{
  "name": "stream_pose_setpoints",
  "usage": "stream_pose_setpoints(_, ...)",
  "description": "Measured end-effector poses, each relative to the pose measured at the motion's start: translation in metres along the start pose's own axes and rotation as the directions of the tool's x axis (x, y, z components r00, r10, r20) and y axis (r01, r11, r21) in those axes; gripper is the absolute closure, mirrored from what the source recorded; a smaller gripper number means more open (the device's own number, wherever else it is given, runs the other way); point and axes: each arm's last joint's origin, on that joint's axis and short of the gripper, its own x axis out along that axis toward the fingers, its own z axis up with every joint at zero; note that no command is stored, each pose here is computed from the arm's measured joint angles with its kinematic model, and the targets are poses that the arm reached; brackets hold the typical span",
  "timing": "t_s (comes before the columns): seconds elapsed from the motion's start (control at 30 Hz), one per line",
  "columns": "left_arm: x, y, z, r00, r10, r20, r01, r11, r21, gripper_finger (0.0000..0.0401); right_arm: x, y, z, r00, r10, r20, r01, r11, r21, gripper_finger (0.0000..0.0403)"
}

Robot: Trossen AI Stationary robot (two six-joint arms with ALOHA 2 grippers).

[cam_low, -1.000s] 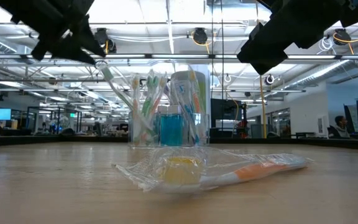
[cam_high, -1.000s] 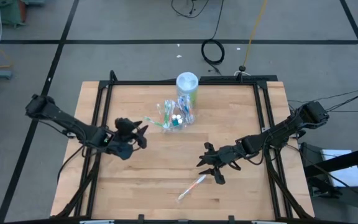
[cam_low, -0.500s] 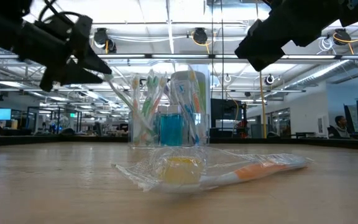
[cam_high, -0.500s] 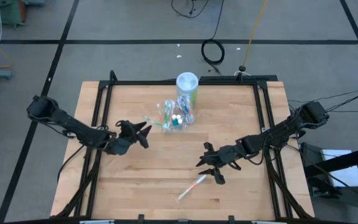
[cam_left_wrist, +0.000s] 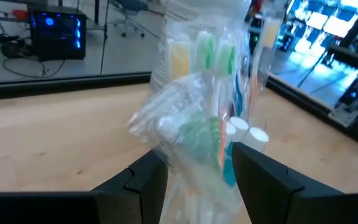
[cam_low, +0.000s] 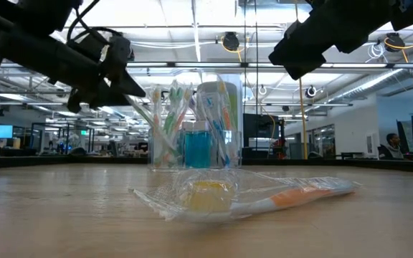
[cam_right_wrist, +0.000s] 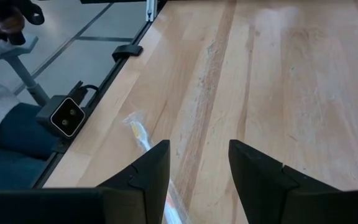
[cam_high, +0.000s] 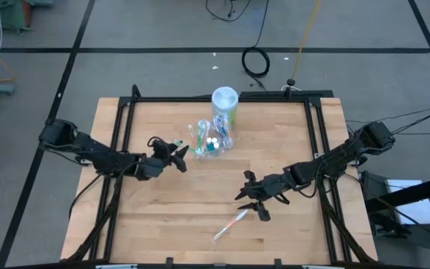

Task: Pick & Place toothbrushing station
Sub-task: Put the green toothbrush into the transparent organizer

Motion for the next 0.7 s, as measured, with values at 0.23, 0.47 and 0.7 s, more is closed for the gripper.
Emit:
stream_pose_setpoints(0.23, 0.007, 0.004, 0.002, 0.999, -0.016, -0.033, 0.016, 1.000, 0.004, 0.0220, 0.000, 0.000, 0.000, 1.000, -0.001, 0.000, 0.001, 1.000, 0.000, 0.0247)
stream_pose_setpoints(0.47, 0.014, 0.009, 0.004, 0.998, -0.027, -0.055, 0.026, 1.000, -0.013, 0.0261, 0.000, 0.000, 0.000, 1.000, -0.001, 0.000, 0.001, 1.000, 0.000, 0.0247)
stream_pose_setpoints(0.7, 0.015, 0.007, 0.006, 0.994, -0.080, -0.073, 0.080, 0.997, -0.004, 0.0384, 0.000, 0.000, 0.000, 1.000, -0.001, 0.000, 0.001, 1.000, 0.000, 0.0247)
